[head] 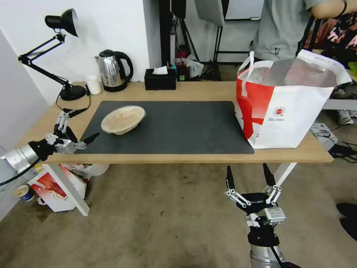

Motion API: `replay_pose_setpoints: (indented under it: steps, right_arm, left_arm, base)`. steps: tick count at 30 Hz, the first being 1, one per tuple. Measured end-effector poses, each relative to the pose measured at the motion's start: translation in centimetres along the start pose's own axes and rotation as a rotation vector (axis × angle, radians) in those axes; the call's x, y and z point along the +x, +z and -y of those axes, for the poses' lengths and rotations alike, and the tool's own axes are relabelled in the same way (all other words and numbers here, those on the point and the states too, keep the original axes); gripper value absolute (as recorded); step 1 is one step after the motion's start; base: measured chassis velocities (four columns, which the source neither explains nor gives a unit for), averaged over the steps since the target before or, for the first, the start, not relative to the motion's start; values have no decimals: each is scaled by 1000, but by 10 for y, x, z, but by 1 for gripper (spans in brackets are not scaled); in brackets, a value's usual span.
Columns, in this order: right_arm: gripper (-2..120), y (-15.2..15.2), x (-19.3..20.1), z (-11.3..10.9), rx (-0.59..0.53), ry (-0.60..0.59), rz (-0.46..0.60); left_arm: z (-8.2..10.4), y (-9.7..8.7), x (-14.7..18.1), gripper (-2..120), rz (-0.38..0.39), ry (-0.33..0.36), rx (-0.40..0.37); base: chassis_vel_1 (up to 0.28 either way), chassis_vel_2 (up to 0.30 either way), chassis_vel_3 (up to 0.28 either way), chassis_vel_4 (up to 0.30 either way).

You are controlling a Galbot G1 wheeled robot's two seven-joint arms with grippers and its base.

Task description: Pick up the trash from the table and place it into the takeout bag.

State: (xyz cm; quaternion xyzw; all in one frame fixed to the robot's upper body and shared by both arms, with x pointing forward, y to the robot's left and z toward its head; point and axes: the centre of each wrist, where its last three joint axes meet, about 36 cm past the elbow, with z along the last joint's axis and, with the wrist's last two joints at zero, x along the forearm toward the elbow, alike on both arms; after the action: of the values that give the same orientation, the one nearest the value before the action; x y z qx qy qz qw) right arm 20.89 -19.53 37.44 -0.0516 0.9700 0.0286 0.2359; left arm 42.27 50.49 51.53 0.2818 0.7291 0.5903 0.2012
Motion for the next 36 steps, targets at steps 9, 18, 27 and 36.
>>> replay_pose_setpoints:
  steps: [9,18,27,36]
  right_arm:
    - [100,0,0,0,0,0,0]
    - [100,0,0,0,0,0,0]
    - [100,0,0,0,0,0,0]
    - [100,0,0,0,0,0,0]
  left_arm:
    - [-6,2,-3,100,-6,20,-21]
    - [-11,7,-17,100,8,14,-31]
    - [-10,10,-33,100,28,28,-30]
    - [-8,12,-41,100,39,58,-27]
  base:
    - [0,0,0,0]
    - [0,0,0,0]
    - [0,0,0,0]
    - [0,0,0,0]
